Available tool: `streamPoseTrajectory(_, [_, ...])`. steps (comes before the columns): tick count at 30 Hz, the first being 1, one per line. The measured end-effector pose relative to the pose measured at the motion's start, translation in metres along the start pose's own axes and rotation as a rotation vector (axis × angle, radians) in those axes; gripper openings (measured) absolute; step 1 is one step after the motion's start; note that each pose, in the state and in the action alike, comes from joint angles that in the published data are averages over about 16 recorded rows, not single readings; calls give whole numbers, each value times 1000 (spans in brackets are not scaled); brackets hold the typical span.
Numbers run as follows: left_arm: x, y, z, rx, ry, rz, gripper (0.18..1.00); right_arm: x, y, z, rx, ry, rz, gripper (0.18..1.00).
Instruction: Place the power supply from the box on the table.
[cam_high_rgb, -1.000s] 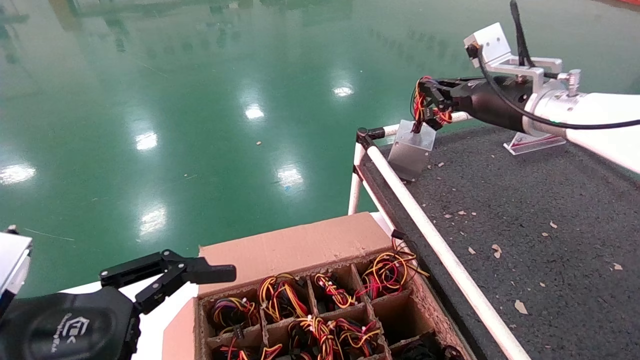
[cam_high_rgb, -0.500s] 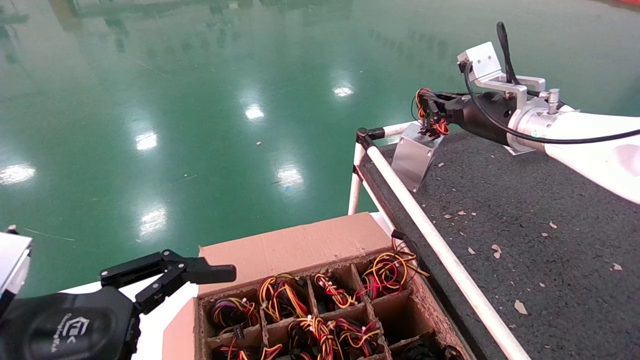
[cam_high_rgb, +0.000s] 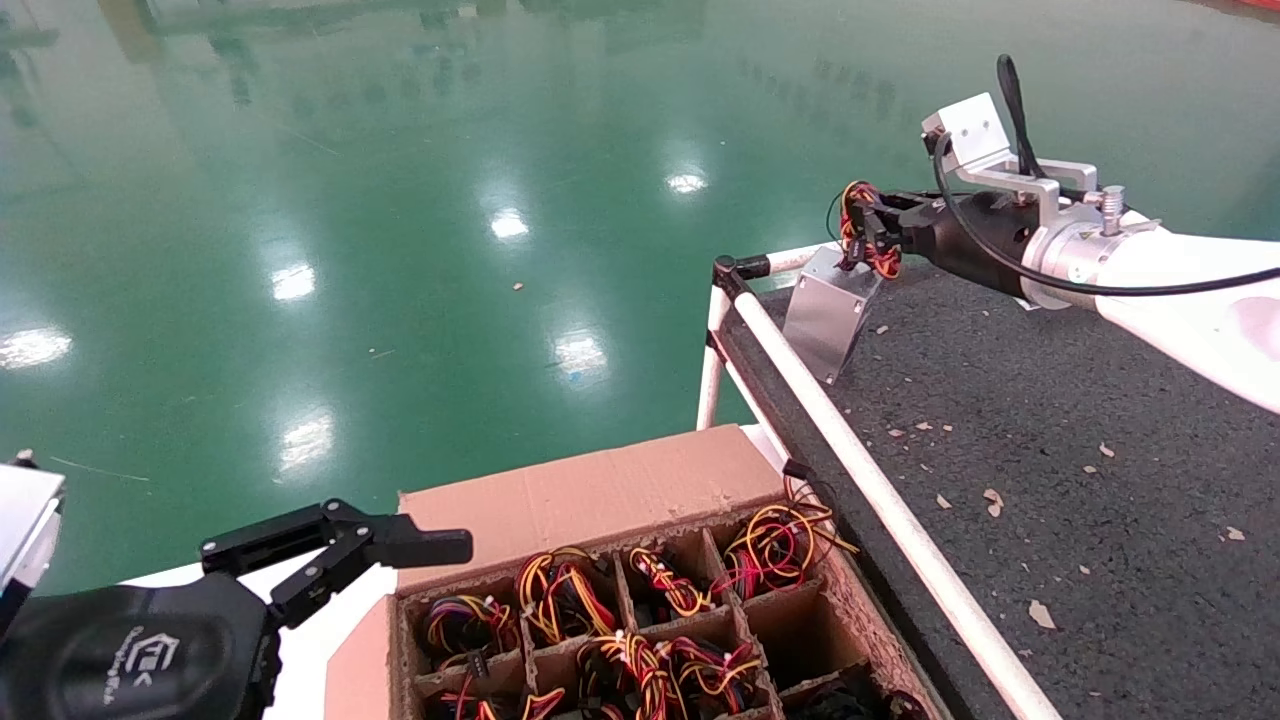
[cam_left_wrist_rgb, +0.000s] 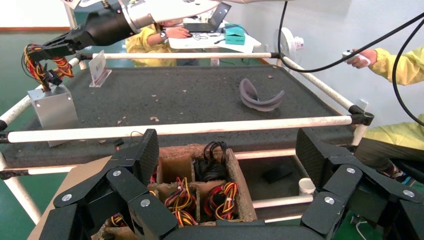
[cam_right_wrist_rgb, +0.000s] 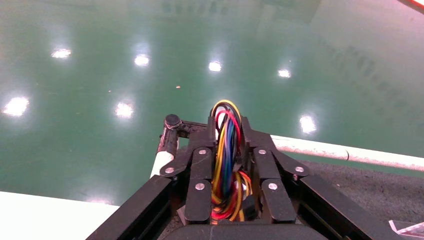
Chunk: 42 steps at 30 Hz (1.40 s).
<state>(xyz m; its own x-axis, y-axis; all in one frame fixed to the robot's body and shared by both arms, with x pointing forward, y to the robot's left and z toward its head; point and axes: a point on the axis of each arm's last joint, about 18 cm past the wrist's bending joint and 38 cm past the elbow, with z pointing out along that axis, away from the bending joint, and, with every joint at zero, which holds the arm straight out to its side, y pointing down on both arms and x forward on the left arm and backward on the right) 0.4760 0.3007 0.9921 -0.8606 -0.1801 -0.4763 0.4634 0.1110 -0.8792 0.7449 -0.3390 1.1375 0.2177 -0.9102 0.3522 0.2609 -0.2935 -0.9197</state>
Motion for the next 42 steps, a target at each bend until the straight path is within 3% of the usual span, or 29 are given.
streamPoseTrajectory(12, [0, 0, 0, 0, 0, 0, 1000, 1, -7, -1, 13, -6, -4, 407])
streamPoseTrajectory(21, [0, 0, 0, 0, 0, 0, 1000, -1, -19, -5, 53, -40, -2, 618])
streamPoseTrajectory(34, [0, 0, 0, 0, -1, -1, 1000, -8, -8, -29, 156, -161, 43, 883])
streamPoseTrajectory(42, [0, 0, 0, 0, -1, -1, 1000, -16, 4, -55, 220, -259, 60, 964])
